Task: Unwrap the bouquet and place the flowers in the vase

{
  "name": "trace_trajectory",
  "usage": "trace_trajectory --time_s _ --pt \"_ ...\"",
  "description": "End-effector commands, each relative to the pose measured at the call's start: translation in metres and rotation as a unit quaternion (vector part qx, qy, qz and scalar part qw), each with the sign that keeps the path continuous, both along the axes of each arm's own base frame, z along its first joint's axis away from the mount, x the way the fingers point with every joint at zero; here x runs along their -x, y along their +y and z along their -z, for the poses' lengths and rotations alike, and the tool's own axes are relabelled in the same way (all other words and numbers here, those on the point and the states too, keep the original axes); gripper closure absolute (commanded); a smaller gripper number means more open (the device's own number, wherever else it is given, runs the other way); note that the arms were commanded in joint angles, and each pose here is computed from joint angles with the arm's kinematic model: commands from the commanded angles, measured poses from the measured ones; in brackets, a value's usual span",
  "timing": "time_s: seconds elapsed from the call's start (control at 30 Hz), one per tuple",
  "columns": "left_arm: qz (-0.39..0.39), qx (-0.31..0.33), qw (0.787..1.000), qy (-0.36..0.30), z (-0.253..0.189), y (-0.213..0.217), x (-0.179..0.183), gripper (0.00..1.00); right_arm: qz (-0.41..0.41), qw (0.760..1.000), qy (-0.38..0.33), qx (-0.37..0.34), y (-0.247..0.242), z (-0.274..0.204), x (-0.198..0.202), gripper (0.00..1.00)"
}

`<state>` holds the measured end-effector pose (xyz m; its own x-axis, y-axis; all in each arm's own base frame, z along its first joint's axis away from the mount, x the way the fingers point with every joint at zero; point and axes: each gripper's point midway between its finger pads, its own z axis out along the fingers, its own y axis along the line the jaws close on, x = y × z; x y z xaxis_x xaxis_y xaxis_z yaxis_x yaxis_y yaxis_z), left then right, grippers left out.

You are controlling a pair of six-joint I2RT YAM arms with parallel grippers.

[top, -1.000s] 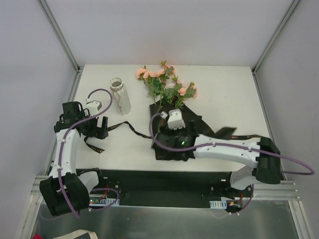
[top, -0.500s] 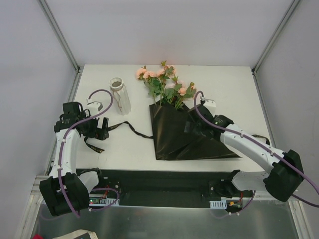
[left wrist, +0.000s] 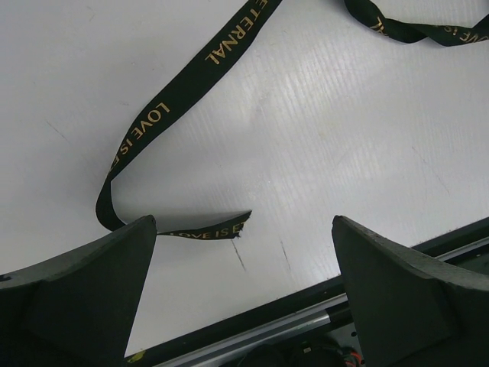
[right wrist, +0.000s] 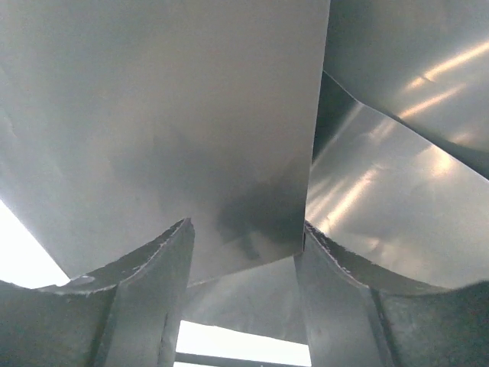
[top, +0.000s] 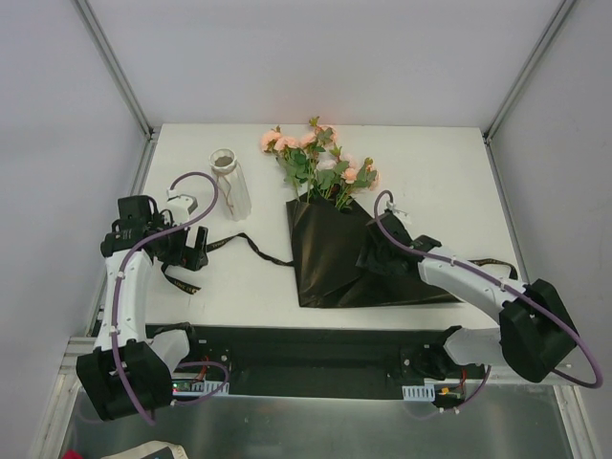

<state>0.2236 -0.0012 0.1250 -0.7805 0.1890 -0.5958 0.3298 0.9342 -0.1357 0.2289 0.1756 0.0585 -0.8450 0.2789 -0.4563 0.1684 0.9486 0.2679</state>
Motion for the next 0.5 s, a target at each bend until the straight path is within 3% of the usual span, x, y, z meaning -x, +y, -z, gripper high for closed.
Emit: trace_trajectory --time_s 0.0,0.1,0.2,0.3,0.47 --pt "0.009 -0.006 1.000 -0.013 -0.007 0.001 0.003 0.01 0.002 0.999 -0.033 -0.042 0.021 -0.016 -0.022 0.45" --pt "0.009 -0.005 1.000 -0.014 -0.008 0.000 0.004 0.01 0.002 0.999 -0.038 -0.039 0.022 -0.016 -0.026 0.56" --pt "0.007 -0.003 1.000 -0.015 -0.009 0.000 0.003 0.01 0.000 0.998 -0.050 -0.043 0.026 -0.024 -0.033 0.81" --pt "0.003 -0.001 1.000 -0.015 -0.010 0.000 0.002 0.01 -0.019 0.996 -0.077 -0.050 0.035 -0.043 -0.042 0.97" --pt "-0.008 0.007 1.000 -0.027 -0.021 -0.002 -0.001 0.01 -0.113 0.981 -0.151 -0.043 0.084 -0.091 -0.045 0.99"
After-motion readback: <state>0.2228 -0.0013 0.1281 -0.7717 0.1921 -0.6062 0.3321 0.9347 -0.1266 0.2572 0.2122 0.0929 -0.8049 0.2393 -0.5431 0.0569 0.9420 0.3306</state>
